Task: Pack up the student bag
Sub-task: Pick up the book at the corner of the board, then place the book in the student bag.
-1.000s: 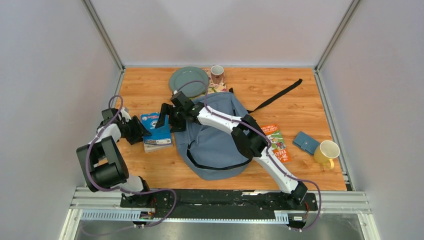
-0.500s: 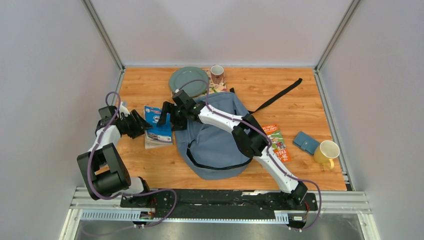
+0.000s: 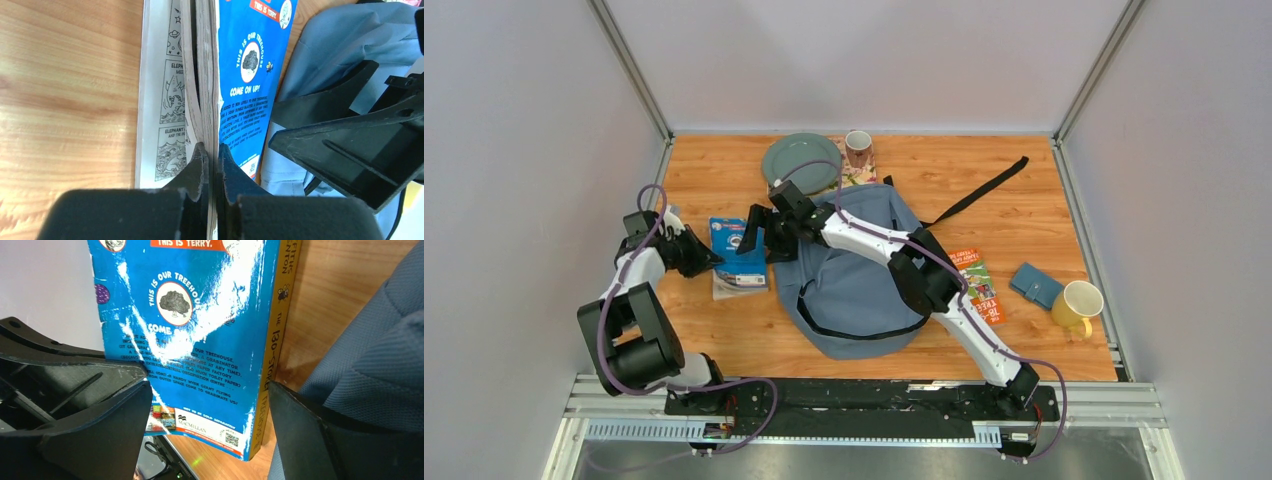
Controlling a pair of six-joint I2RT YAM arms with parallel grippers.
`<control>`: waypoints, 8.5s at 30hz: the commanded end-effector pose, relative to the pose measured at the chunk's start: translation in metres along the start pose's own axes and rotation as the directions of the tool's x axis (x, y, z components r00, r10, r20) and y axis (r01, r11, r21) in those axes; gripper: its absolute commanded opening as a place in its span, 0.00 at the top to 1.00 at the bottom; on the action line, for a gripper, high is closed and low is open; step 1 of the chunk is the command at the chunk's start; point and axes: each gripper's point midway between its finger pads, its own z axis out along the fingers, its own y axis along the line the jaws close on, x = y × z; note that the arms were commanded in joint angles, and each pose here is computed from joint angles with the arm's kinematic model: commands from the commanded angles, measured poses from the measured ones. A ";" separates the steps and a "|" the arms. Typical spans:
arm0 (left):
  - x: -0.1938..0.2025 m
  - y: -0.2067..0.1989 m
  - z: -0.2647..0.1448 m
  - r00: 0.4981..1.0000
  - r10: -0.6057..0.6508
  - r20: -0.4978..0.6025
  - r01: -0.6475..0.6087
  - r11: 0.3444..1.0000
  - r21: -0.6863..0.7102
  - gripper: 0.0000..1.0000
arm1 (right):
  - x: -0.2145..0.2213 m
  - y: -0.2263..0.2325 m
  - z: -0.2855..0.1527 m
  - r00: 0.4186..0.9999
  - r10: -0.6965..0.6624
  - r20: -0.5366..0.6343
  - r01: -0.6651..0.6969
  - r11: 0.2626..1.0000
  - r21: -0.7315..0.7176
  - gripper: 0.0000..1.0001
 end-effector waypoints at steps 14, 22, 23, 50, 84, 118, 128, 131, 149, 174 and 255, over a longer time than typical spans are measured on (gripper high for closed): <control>-0.060 -0.168 -0.147 0.928 0.141 0.344 -0.264 0.902 0.343 1.00 | 0.006 0.072 -0.226 0.943 -0.133 0.303 0.176 0.977 -0.118 0.06; -0.024 -0.268 -0.209 0.902 0.165 0.399 -0.414 0.590 0.693 1.00 | 0.033 0.062 -0.325 0.880 -0.099 0.464 0.211 0.958 -0.196 0.02; -0.019 -0.276 -0.209 0.903 0.176 0.392 -0.418 0.571 0.707 1.00 | 0.036 0.062 -0.333 0.875 -0.093 0.474 0.213 0.955 -0.205 0.02; 0.117 -0.357 -0.188 0.853 0.482 0.200 -0.335 0.211 0.918 0.94 | 0.049 0.041 -0.414 0.745 -0.052 0.665 0.253 0.944 -0.210 0.59; 0.135 -0.363 -0.172 0.865 0.466 0.185 -0.283 0.151 0.947 0.18 | 0.125 0.103 -0.432 0.800 -0.329 0.502 0.574 0.665 -0.478 1.00; 0.058 -0.319 -0.153 0.940 -0.300 0.162 -0.019 0.428 0.903 1.00 | 0.119 -0.019 -0.378 0.858 0.128 0.497 0.054 0.941 -0.335 0.15; 0.057 -0.318 -0.159 0.932 -0.337 0.130 0.011 0.386 0.922 1.00 | 0.107 0.016 -0.368 0.850 0.135 0.510 0.090 0.916 -0.392 0.14; 0.059 -0.317 -0.157 0.935 -0.334 0.118 0.021 0.386 0.922 1.00 | 0.101 0.022 -0.368 0.838 0.132 0.529 0.103 0.914 -0.392 0.14; 0.067 -0.320 -0.158 0.942 -0.332 0.044 0.066 0.314 0.947 1.00 | 0.079 0.044 -0.369 0.795 0.235 0.560 0.090 0.866 -0.492 0.88; 0.158 -0.312 -0.069 0.632 0.766 0.123 -0.697 0.491 0.522 0.24 | 0.089 -0.109 -0.517 0.483 0.135 0.865 -0.147 0.987 -0.072 1.00; 0.122 -0.423 -0.139 -0.036 0.848 0.528 -0.858 0.245 -0.452 1.00 | 0.178 -0.102 -0.483 0.759 0.449 0.471 -0.248 0.868 -0.429 1.00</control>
